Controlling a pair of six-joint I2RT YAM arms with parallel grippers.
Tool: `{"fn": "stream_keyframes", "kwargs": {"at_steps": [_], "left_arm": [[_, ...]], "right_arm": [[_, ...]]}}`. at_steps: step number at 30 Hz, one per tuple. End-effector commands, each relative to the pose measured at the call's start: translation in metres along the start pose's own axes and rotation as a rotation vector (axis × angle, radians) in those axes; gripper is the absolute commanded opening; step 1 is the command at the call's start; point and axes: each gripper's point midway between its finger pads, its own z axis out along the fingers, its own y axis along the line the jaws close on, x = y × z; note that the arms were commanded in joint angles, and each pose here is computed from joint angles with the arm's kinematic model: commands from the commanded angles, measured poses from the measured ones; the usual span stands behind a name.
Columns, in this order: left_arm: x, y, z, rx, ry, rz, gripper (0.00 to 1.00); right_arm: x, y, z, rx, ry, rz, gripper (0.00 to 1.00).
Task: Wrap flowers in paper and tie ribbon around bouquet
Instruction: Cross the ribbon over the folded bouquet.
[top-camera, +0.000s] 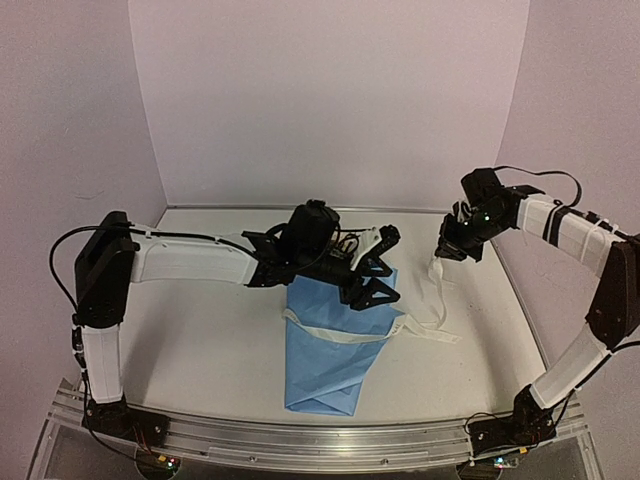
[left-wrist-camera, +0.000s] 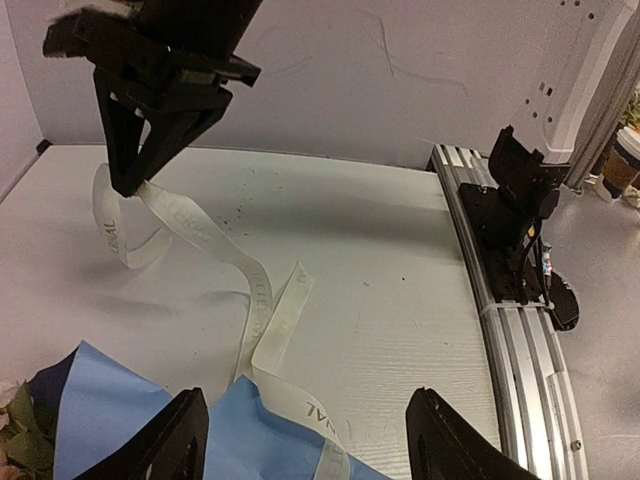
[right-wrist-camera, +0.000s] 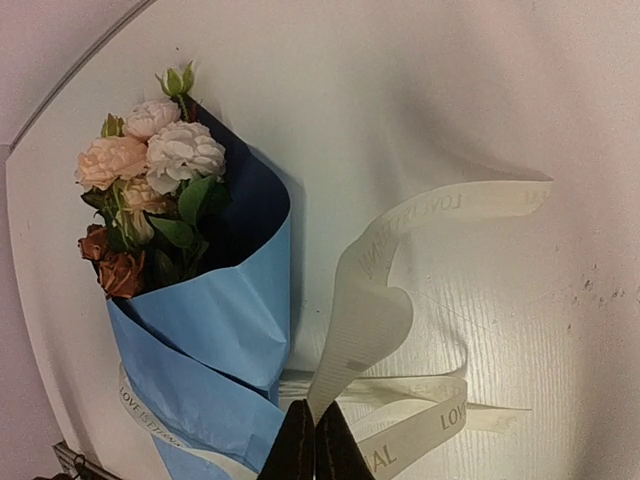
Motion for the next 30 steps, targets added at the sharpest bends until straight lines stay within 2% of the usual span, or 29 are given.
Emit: {"fn": "stream_keyframes", "kwargs": {"at_steps": [1,5,8,11,14,17,20,22,24,27,30], "left_arm": [[-0.042,-0.002,-0.034,-0.028,-0.118,-0.017,0.68],[-0.032,0.015,-0.048,-0.108,-0.103,-0.08,0.6],[-0.026,0.025,-0.06,-0.156,-0.092,-0.139,0.52],[-0.013,0.053,-0.089,-0.265,-0.12,-0.3,0.51],[0.011,0.08,-0.124,-0.374,-0.143,-0.481,0.52],[0.042,0.09,-0.151,-0.456,-0.137,-0.629,0.52],[0.072,0.095,-0.172,-0.533,-0.115,-0.736,0.53],[0.088,0.098,-0.182,-0.577,-0.094,-0.783,0.53],[0.102,0.1,-0.19,-0.611,-0.071,-0.816,0.53],[0.11,0.101,-0.196,-0.631,-0.049,-0.833,0.53],[0.112,0.101,-0.199,-0.643,-0.032,-0.831,0.53]], "right_arm": [[-0.015,0.013,-0.003,-0.033,-0.042,-0.055,0.0],[-0.022,0.01,0.001,0.0,-0.061,-0.098,0.0],[-0.026,0.032,0.001,-0.081,-0.043,-0.124,0.0],[-0.021,0.066,-0.006,-0.176,-0.035,-0.202,0.0],[0.004,0.109,-0.019,-0.29,-0.006,-0.323,0.0],[0.049,0.151,-0.034,-0.417,0.063,-0.464,0.0],[0.104,0.174,-0.042,-0.529,0.2,-0.57,0.0],[0.143,0.169,-0.04,-0.538,0.347,-0.61,0.0],[0.163,0.155,-0.031,-0.509,0.45,-0.608,0.0],[0.179,0.126,-0.02,-0.415,0.534,-0.607,0.01],[0.185,0.112,-0.018,-0.365,0.56,-0.609,0.13]]}}
